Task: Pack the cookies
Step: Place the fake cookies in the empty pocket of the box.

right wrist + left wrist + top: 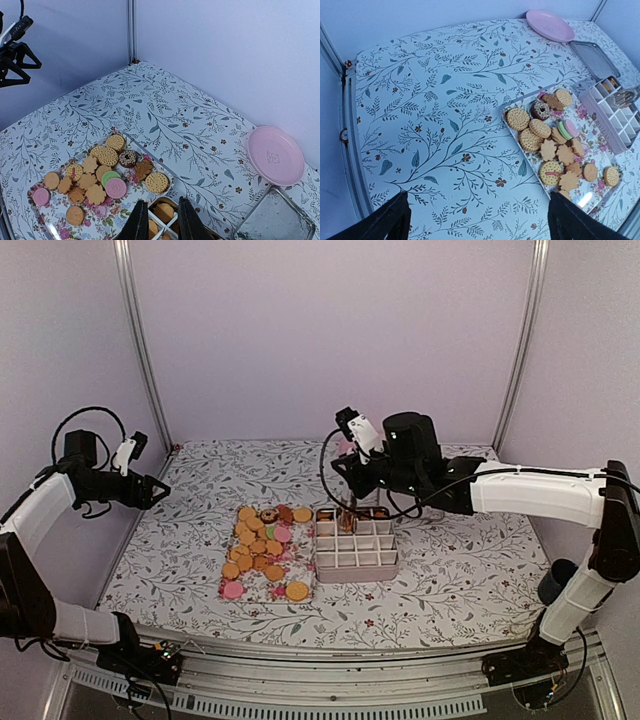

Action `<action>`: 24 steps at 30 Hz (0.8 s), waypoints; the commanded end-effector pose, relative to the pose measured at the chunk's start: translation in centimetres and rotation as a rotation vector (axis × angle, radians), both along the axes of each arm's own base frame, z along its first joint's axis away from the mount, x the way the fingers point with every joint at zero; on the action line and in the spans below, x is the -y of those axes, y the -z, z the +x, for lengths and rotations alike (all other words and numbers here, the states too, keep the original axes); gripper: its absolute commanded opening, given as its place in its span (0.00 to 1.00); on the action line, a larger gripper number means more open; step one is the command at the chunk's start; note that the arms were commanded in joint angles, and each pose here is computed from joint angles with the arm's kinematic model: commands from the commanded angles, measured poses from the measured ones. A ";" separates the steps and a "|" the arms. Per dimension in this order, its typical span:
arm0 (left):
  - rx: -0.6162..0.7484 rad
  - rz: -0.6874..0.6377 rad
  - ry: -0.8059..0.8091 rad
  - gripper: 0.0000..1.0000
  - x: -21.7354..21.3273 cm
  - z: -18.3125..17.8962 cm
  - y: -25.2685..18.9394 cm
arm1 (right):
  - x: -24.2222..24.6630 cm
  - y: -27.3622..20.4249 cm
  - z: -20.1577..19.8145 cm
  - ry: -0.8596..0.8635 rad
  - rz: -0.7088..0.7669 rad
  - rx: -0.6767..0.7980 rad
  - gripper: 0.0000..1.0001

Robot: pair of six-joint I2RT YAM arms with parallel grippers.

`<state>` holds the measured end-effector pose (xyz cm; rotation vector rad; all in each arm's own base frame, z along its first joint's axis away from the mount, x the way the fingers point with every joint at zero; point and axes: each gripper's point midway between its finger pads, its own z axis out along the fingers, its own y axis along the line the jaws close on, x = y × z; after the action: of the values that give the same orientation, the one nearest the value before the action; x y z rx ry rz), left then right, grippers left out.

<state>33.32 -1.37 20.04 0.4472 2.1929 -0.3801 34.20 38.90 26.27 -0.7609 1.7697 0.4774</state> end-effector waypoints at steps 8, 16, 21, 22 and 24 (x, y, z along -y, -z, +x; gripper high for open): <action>0.036 0.008 0.017 0.96 0.4 0.2 -1.1 | -0.8 0.3 1.1 -0.004 0.004 0.012 0.24; 0.030 0.008 0.016 0.96 0.4 0.2 -0.9 | -0.8 0.2 1.2 -0.005 -0.001 0.017 0.33; 0.027 0.006 0.018 0.96 0.4 0.1 -0.7 | -0.5 -1.5 1.0 -0.003 0.022 0.039 0.25; 0.028 0.006 0.020 0.96 0.5 0.1 -0.8 | -0.4 -2.0 0.9 -0.003 0.028 0.049 0.23; 0.028 0.006 0.017 0.96 0.4 0.1 -0.8 | -0.1 -3.2 0.8 -0.001 0.042 0.068 0.20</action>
<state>33.32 -1.38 20.04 0.4481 2.1931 -0.3795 34.93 39.26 24.75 -0.7918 1.7848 0.4478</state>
